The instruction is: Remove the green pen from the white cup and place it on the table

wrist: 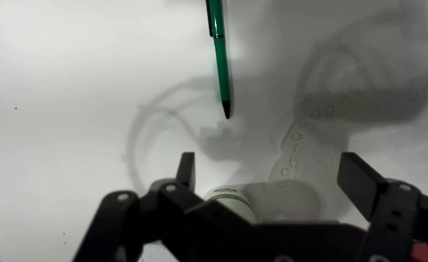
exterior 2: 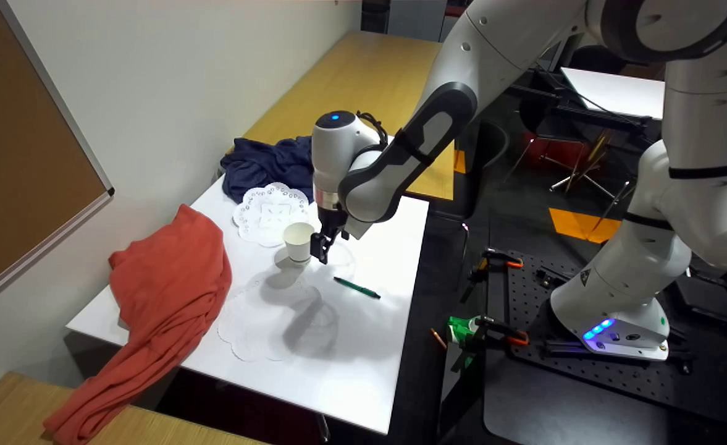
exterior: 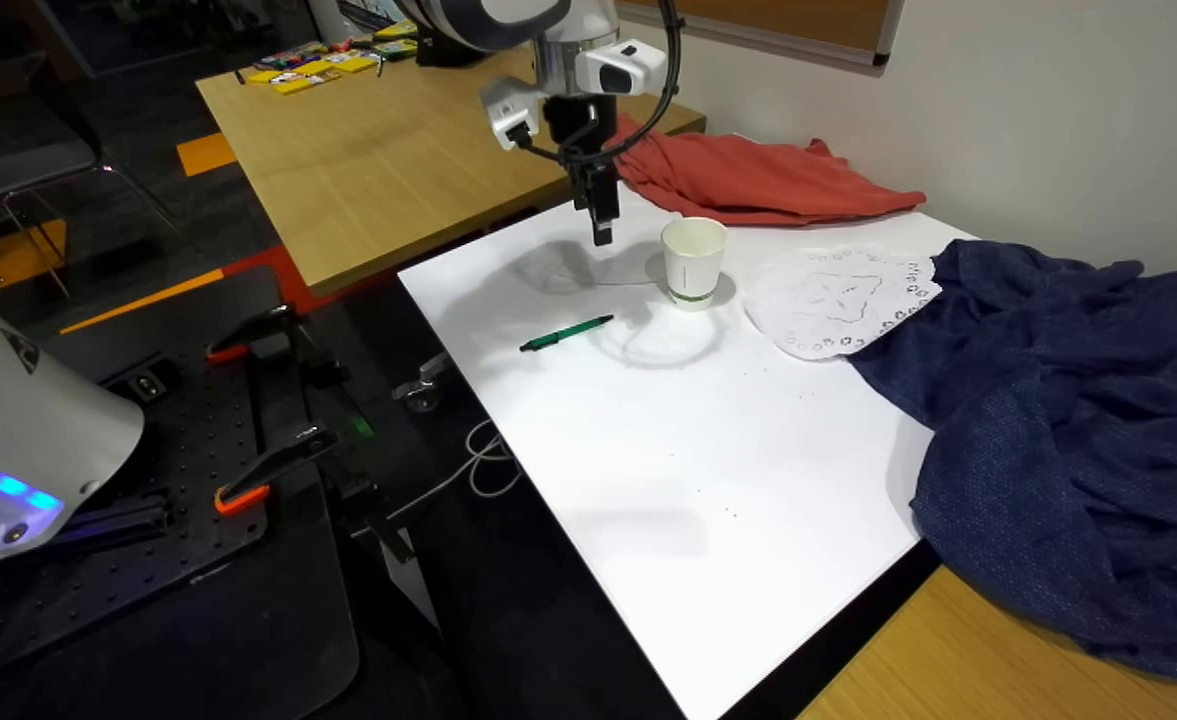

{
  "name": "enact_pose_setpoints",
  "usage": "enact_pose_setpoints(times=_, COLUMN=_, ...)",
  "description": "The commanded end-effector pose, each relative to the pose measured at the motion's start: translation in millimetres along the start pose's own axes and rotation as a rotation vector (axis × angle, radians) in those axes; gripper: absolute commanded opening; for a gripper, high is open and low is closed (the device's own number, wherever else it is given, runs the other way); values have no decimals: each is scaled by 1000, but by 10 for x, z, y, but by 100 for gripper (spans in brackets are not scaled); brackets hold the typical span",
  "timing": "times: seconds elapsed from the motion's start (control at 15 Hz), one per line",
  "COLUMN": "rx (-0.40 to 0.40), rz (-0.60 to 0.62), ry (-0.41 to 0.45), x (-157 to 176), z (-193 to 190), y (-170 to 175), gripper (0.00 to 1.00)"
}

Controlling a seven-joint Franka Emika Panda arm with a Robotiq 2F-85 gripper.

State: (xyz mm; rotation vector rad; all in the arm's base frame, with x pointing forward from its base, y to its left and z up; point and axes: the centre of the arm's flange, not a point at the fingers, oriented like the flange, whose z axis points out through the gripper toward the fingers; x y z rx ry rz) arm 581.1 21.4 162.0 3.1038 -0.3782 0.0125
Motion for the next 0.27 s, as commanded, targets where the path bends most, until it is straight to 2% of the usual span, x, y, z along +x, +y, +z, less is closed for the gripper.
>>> enact_pose_setpoints(times=0.0, rx=1, rz=0, ry=5, x=9, z=-29, y=0, gripper=100)
enact_pose_setpoints(times=0.2, rx=3, rz=1, ry=9, x=15, z=-53, y=-1, gripper=100)
